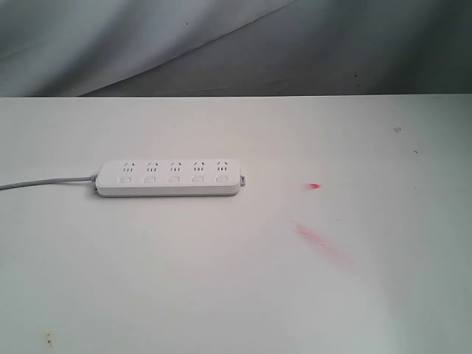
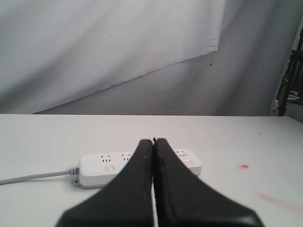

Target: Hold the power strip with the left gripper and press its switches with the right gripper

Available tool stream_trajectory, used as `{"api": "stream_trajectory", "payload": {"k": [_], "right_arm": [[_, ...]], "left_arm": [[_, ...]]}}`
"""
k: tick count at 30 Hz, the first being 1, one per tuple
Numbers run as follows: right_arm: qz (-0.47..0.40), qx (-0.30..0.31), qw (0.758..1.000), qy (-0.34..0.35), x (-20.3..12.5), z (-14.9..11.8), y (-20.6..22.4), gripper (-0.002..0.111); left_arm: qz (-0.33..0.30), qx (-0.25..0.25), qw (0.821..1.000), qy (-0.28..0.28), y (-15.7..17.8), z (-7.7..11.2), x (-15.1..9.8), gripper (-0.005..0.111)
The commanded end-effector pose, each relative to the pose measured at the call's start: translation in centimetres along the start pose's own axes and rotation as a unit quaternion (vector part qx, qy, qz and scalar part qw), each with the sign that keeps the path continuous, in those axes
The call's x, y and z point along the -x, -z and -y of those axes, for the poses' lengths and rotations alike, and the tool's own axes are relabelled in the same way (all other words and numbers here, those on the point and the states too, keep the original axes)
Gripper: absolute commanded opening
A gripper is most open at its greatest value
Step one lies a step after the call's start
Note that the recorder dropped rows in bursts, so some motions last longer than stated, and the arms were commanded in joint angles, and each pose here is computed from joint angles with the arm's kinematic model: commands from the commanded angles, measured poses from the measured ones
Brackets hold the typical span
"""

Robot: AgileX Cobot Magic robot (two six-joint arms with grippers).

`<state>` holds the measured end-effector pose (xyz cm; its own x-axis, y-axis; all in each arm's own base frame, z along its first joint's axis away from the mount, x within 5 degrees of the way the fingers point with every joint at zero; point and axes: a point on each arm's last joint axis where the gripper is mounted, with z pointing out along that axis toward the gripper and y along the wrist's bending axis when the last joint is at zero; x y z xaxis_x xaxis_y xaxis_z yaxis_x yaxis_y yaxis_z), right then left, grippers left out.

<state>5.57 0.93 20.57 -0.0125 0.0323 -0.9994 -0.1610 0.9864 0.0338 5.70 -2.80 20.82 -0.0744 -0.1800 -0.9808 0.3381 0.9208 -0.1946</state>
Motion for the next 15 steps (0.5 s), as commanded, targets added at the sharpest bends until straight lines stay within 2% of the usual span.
{"api": "stream_trajectory", "payload": {"k": [1, 15], "right_arm": [[0.006, -0.003, 1.0, -0.003, 0.01, 0.04, 0.0, 0.0], [0.006, -0.003, 1.0, -0.003, 0.01, 0.04, 0.0, 0.0]], "left_arm": [[-0.002, -0.003, 1.0, -0.003, 0.01, 0.03, -0.16, 0.0], [0.004, -0.002, 1.0, -0.006, 0.11, 0.02, -0.09, 0.0]]}}
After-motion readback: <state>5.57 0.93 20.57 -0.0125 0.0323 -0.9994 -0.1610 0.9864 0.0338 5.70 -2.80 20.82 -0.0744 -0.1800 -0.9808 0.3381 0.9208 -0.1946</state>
